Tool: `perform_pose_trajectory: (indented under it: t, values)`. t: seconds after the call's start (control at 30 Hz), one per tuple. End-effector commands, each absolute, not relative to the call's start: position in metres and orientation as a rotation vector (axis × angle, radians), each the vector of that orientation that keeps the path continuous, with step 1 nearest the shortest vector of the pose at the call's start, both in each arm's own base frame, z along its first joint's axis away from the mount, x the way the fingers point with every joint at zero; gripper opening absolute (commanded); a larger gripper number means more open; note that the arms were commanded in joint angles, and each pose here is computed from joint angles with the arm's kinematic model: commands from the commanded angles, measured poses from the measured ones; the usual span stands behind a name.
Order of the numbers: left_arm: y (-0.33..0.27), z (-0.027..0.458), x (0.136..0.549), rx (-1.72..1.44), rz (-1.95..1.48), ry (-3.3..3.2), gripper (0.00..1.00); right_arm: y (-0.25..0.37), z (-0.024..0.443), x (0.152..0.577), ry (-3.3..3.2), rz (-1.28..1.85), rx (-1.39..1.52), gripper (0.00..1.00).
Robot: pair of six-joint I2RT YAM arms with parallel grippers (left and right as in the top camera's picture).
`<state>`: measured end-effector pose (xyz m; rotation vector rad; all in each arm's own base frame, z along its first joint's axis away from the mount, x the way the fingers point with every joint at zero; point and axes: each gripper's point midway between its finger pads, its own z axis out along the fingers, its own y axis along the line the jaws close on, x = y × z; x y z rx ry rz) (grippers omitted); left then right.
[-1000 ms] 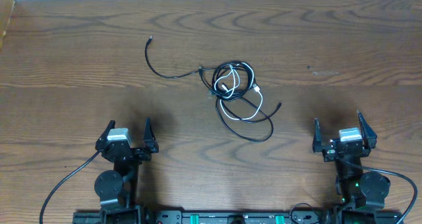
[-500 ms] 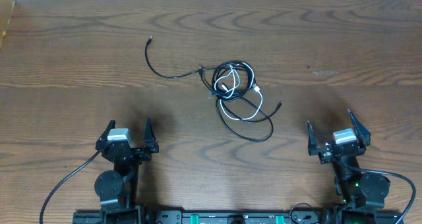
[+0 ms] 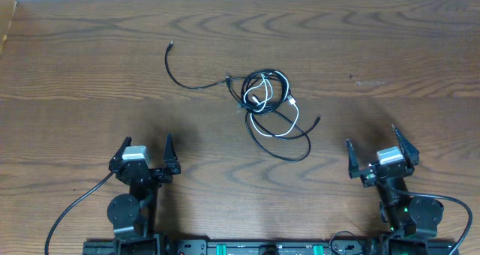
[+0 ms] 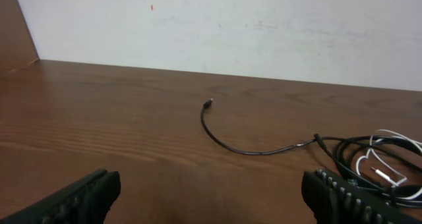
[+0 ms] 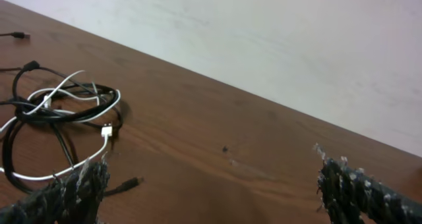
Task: Untangle cables
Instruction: 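Move the left gripper over the cable tangle and lower onto it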
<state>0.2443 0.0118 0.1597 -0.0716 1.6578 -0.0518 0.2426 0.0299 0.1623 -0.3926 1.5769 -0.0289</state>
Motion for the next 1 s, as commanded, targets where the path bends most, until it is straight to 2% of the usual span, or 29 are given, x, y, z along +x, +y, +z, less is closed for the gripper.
perform_pose_trajectory:
  t: [0.0, 0.2, 0.57, 0.97]
  values:
    - [0.008, 0.186, 0.243, -0.041, -0.056, 1.631, 0.93, 0.034, 0.173, 0.241, 1.576, -0.017, -0.418, 0.99]
    - [-0.001, 0.212, 0.252, -0.004, -0.110, 1.683, 0.93, 0.037, 0.186, 0.245, 1.613, 0.009, -0.430, 0.99]
    - [-0.015, 0.261, 0.299, 0.034, -0.212, 1.918, 0.93, 0.050, 0.231, 0.277, 1.698, 0.140, -0.499, 0.99]
    - [-0.072, 0.263, 0.342, 0.226, -0.284, 2.173, 0.93, 0.056, 0.245, 0.320, 1.898, 0.291, -0.519, 0.99]
